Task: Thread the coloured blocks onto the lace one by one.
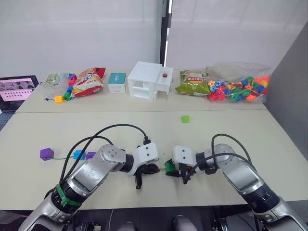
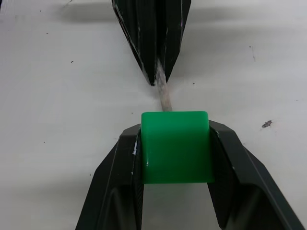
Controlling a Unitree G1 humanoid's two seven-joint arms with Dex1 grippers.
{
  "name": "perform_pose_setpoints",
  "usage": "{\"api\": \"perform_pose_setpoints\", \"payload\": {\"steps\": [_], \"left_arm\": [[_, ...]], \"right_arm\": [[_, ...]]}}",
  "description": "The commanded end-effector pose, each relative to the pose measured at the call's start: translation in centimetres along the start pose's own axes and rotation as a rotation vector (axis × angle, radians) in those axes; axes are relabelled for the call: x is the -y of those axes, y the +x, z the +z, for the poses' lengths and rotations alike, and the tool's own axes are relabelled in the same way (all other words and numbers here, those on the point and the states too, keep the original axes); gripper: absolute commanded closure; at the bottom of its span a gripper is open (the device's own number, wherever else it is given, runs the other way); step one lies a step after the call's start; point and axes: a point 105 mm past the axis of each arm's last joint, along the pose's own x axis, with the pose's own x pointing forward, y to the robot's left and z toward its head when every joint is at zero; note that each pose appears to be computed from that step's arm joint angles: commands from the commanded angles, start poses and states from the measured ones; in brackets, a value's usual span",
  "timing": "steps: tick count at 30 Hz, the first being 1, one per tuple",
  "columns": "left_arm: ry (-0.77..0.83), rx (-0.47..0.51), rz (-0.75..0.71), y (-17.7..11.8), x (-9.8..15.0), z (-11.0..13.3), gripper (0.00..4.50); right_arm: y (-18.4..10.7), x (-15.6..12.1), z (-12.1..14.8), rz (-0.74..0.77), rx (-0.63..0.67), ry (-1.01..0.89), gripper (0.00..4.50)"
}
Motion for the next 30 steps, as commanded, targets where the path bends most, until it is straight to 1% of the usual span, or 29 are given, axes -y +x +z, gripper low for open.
{"api": "perform_pose_setpoints", "payload": {"steps": [1, 6, 9, 10, 11, 16, 19, 21, 24, 28, 30], "left_arm": [[0.069, 0.062, -0.041, 0.9, 0.4, 1.8, 4.50], [0.084, 0.108, -0.104, 2.7, 1.0, 2.6, 4.50], [0.083, 0.114, -0.129, 3.5, 1.2, 2.4, 4.50], [0.094, 0.115, -0.112, 3.7, 0.9, 2.3, 4.50], [0.106, 0.121, -0.077, 3.4, 0.2, 2.2, 4.17], [0.170, 0.111, -0.008, 1.0, -1.2, 1.0, 2.53], [0.154, 0.135, 0.009, -0.6, -1.5, 0.7, 1.56], [0.137, 0.152, 0.001, -1.5, -1.3, 0.6, 1.56], [0.129, 0.119, 0.007, -1.8, -1.4, -0.7, 1.56], [0.101, 0.131, 0.000, -1.1, -1.2, -1.5, 1.56], [0.111, 0.128, 0.005, -0.5, -1.2, -1.8, 1.56]], "right_arm": [[0.4, -0.7, 1.1, 0.023, 0.023, -0.025, 3.30], [0.9, -0.9, 1.7, 0.020, 0.035, -0.021, 3.30], [1.3, -0.9, 2.0, 0.011, 0.045, -0.013, 3.30], [1.4, -1.0, 1.9, 0.012, 0.038, -0.011, 3.30], [1.3, -1.1, 1.6, 0.007, 0.028, 0.000, 3.30], [0.5, -1.1, -0.3, -0.028, -0.030, 0.062, 3.30], [-0.1, -1.3, -1.2, -0.045, -0.052, 0.094, 3.30], [-0.3, -1.4, -1.4, -0.053, -0.055, 0.112, 3.30], [-0.6, -1.4, -1.6, -0.068, -0.054, 0.136, 3.30], [-0.6, -1.3, -1.7, -0.076, -0.058, 0.145, 3.30], [-0.6, -1.3, -1.6, -0.077, -0.059, 0.147, 3.30]]}}
